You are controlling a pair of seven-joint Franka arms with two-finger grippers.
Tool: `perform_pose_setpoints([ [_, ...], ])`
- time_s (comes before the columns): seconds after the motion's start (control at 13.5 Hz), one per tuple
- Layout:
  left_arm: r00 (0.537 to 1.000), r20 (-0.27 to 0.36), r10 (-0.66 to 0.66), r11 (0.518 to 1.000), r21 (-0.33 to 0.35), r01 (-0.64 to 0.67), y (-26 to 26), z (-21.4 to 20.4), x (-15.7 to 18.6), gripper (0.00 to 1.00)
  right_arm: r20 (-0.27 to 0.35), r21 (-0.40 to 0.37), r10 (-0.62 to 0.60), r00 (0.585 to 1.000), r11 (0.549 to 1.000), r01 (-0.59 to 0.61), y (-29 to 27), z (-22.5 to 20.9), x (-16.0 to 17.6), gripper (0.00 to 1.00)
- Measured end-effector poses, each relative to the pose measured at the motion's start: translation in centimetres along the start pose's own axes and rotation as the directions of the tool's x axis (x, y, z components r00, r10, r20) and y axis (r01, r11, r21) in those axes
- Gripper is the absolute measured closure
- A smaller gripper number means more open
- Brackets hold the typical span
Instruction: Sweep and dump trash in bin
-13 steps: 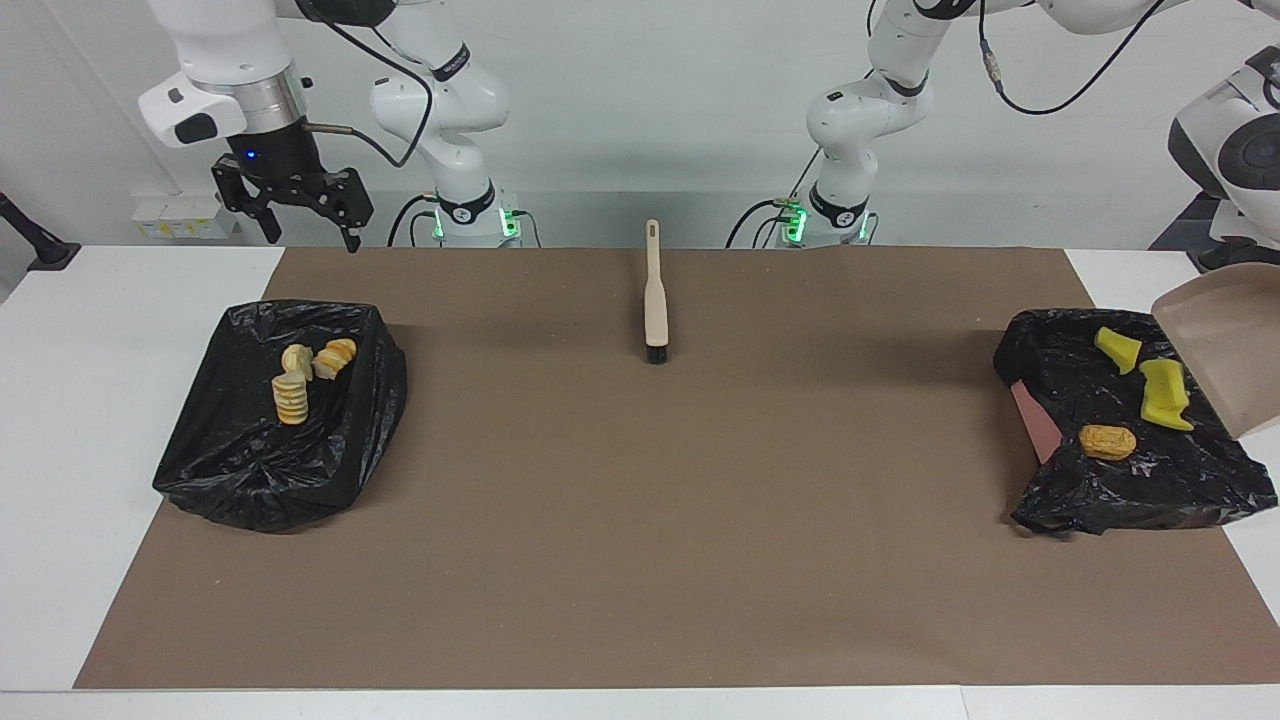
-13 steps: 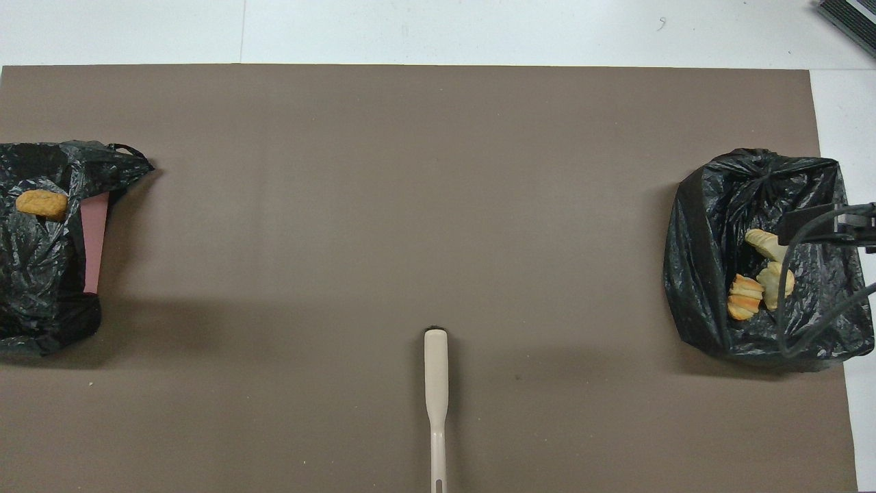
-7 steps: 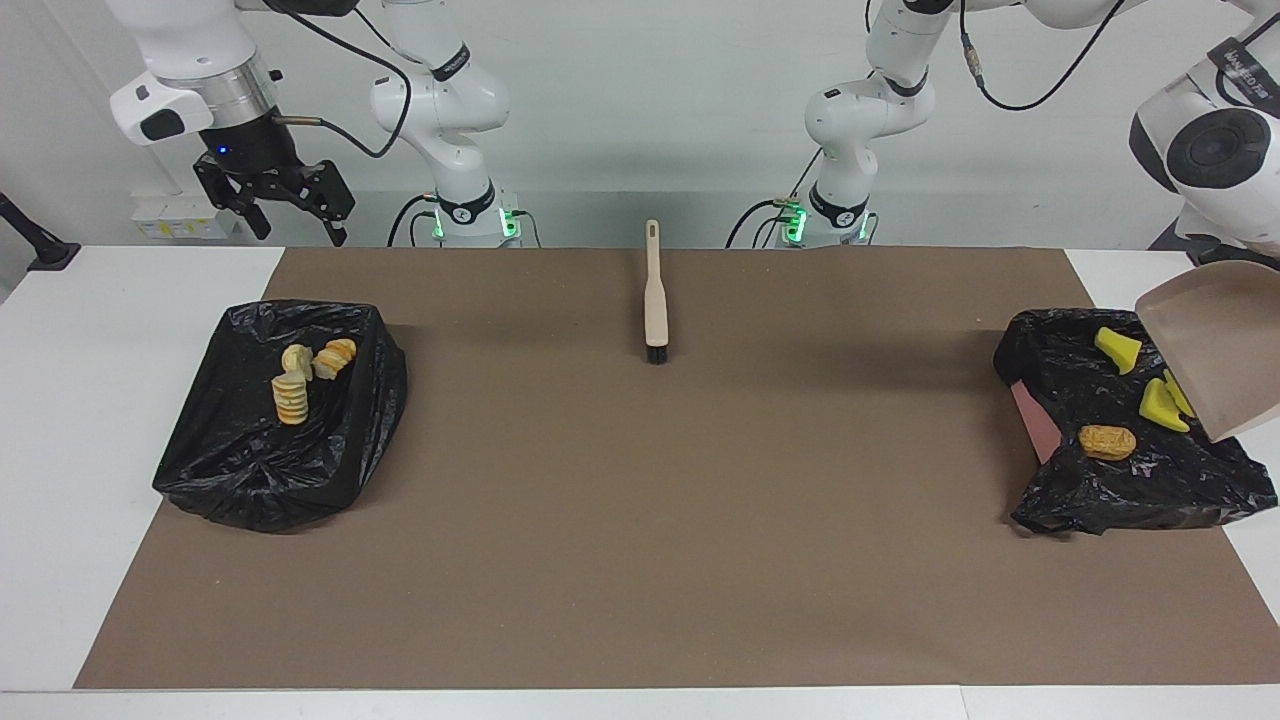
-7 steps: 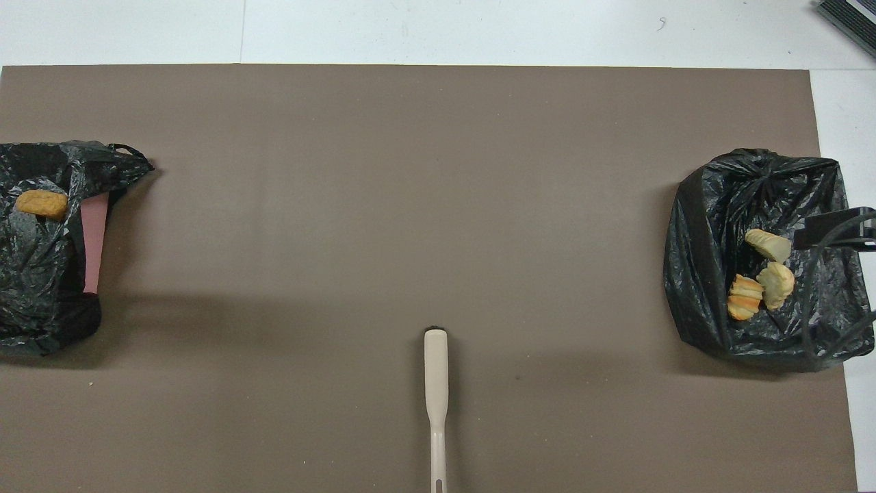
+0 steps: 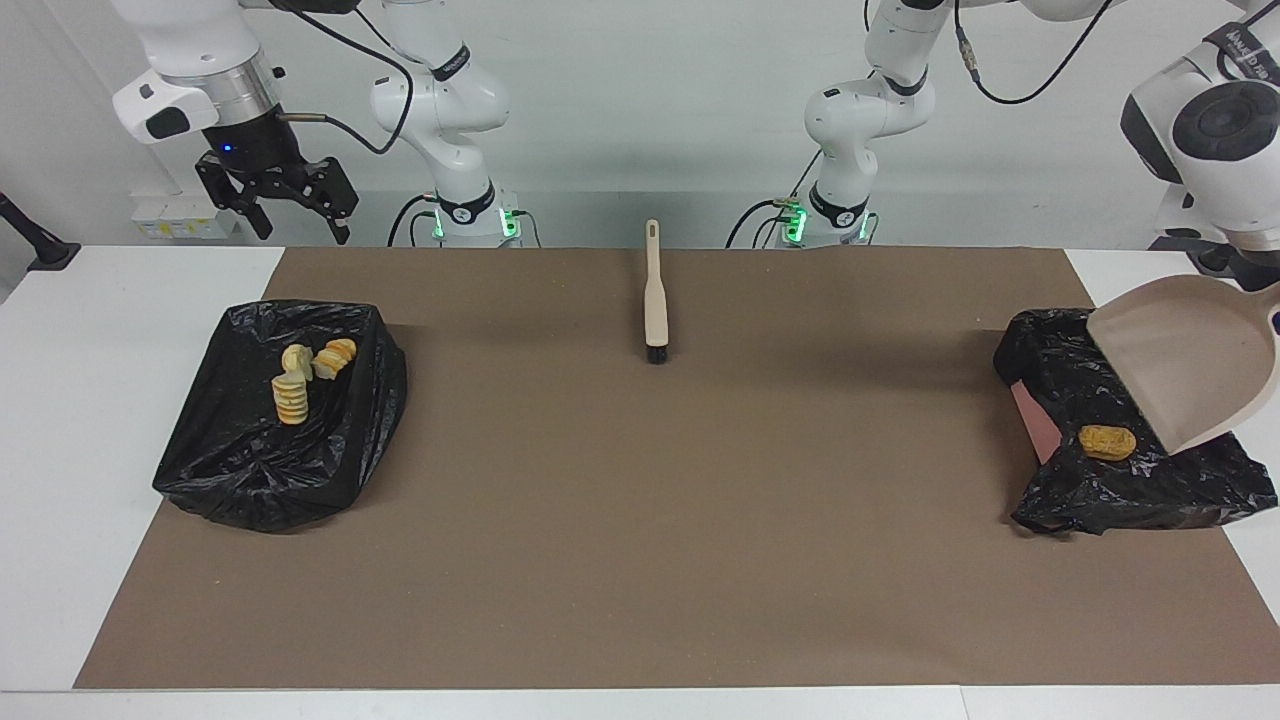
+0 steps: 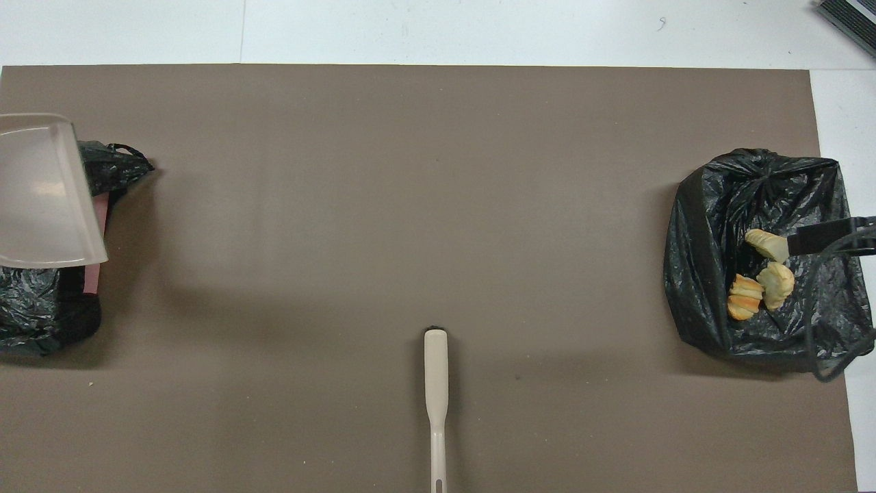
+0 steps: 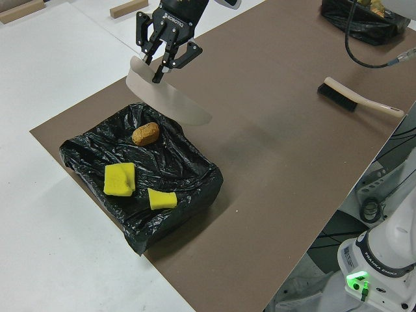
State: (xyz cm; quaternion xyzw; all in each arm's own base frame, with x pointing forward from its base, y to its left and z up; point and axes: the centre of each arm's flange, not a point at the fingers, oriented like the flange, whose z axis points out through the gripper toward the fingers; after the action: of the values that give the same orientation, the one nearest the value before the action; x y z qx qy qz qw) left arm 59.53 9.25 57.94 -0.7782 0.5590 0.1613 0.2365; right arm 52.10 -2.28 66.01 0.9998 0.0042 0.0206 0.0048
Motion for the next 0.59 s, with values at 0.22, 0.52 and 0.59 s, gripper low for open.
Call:
perform_pose_setpoints([
  [0.22,0.974,-0.128,-0.186,0.979,-0.106,0.173,1.4,-0.9,3.4,0.69,-0.012,-0.001,-0.008,1.000,1.000,0.008,-0.1,-0.1,0.1,0.00],
  [0.52,0.899,-0.232,-0.372,0.913,-0.268,0.308,3.6,-3.6,8.8,0.69,-0.013,-0.001,-0.015,1.000,1.000,0.015,-0.5,-0.1,0.2,0.00],
  [0.59,0.869,-0.239,-0.432,0.880,-0.320,0.350,4.4,-4.5,10.4,0.69,-0.013,-0.001,-0.014,1.000,1.000,0.014,-0.5,-0.1,0.2,0.00],
])
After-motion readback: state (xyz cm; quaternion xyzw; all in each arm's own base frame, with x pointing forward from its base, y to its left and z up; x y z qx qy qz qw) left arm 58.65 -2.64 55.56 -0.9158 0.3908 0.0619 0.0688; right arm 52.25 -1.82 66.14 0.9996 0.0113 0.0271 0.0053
